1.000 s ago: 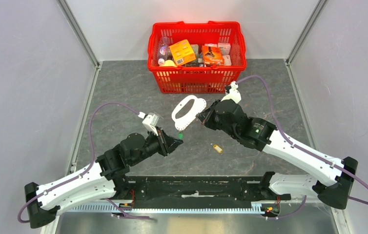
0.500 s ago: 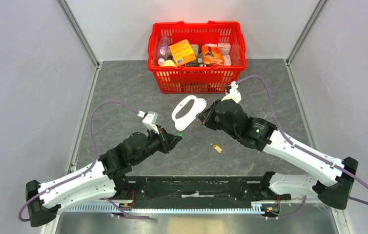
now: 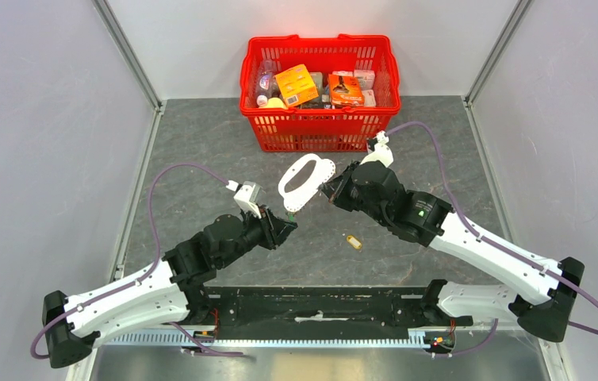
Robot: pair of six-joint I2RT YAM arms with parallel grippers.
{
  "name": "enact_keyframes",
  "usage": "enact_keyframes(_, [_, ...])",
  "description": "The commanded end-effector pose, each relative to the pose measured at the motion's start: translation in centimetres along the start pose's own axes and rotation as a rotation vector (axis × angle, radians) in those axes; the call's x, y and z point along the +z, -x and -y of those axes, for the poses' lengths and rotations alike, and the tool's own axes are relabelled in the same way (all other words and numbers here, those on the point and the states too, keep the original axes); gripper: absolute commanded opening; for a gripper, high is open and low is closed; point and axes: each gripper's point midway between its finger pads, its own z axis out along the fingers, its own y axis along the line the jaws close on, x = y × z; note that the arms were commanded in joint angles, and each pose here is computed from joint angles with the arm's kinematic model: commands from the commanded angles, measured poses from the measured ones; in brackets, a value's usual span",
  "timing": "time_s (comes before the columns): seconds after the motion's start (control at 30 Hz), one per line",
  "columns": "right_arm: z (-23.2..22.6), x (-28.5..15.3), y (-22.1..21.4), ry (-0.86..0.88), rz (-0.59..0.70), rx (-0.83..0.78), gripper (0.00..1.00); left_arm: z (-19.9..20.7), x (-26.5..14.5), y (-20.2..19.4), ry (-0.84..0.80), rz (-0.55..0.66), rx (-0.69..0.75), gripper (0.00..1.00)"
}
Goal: Put the keys on the keyring
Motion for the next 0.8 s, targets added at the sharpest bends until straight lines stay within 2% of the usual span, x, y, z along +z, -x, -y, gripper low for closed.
enact_keyframes(0.0, [-3.0, -1.9, 2.5, 0.094, 0.060, 0.046, 0.00, 1.0, -0.3, 2.4, -0.017, 0.074, 0.027, 0.31])
enact_keyframes(0.77, [-3.3, -2.5, 2.7, 0.115, 0.058, 0.055, 0.00, 1.2, -0.6, 3.5, -0.019, 0.111, 0.043, 0.33])
